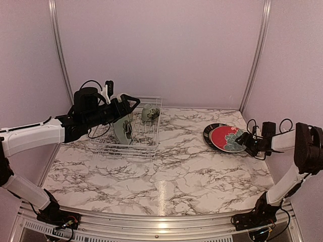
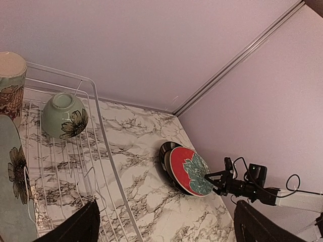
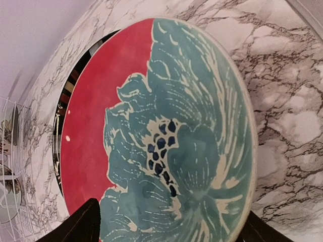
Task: Unload the mixed dishes from the dish rack
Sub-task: Place the plate with another plate, then grab the plate from the dish rack.
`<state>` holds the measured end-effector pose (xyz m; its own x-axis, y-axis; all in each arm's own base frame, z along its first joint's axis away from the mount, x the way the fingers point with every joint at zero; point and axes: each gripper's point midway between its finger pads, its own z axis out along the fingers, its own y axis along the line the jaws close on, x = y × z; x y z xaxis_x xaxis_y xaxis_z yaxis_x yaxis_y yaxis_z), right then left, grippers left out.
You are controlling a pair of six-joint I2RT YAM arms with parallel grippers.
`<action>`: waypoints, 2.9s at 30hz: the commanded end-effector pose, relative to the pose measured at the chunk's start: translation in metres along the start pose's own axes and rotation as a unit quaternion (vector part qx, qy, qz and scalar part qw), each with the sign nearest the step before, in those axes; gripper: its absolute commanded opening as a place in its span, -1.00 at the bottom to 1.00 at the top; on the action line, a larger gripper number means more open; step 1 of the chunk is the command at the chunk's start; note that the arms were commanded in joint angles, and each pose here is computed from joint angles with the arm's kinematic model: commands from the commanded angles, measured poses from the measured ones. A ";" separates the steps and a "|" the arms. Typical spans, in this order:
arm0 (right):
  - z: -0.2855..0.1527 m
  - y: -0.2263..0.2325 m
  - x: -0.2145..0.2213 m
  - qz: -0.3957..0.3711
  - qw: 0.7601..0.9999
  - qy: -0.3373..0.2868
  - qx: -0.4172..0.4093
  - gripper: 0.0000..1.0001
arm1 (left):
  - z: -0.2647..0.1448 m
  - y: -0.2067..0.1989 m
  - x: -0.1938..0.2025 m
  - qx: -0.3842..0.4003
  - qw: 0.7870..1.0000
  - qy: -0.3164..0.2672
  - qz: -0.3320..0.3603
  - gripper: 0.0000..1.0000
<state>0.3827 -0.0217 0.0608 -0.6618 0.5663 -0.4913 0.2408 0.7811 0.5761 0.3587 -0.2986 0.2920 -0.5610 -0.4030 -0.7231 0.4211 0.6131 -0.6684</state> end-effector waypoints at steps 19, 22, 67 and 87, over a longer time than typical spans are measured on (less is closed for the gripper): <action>0.012 0.021 -0.029 -0.097 0.993 -0.010 0.072 0.53 | -0.022 0.025 -0.028 -0.140 0.986 -0.007 0.095 0.94; 0.005 0.029 -0.029 -0.110 0.991 -0.015 0.072 0.52 | -0.036 0.058 -0.035 -0.246 0.961 -0.007 0.127 0.97; -0.072 0.133 -0.047 -0.239 0.956 -0.125 0.115 0.71 | -0.005 0.180 0.011 -0.473 0.859 0.109 0.162 -0.09; -0.065 0.137 -0.041 -0.232 0.961 -0.115 0.095 0.68 | 0.003 0.176 0.003 -0.474 0.859 0.104 0.163 -0.90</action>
<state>0.3936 0.0388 0.2044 -0.5567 0.1654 -0.8141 0.1105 0.9860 0.1247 0.4280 -0.1941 0.1685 -0.6799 -0.0449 -0.7320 -0.1278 0.9901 0.0579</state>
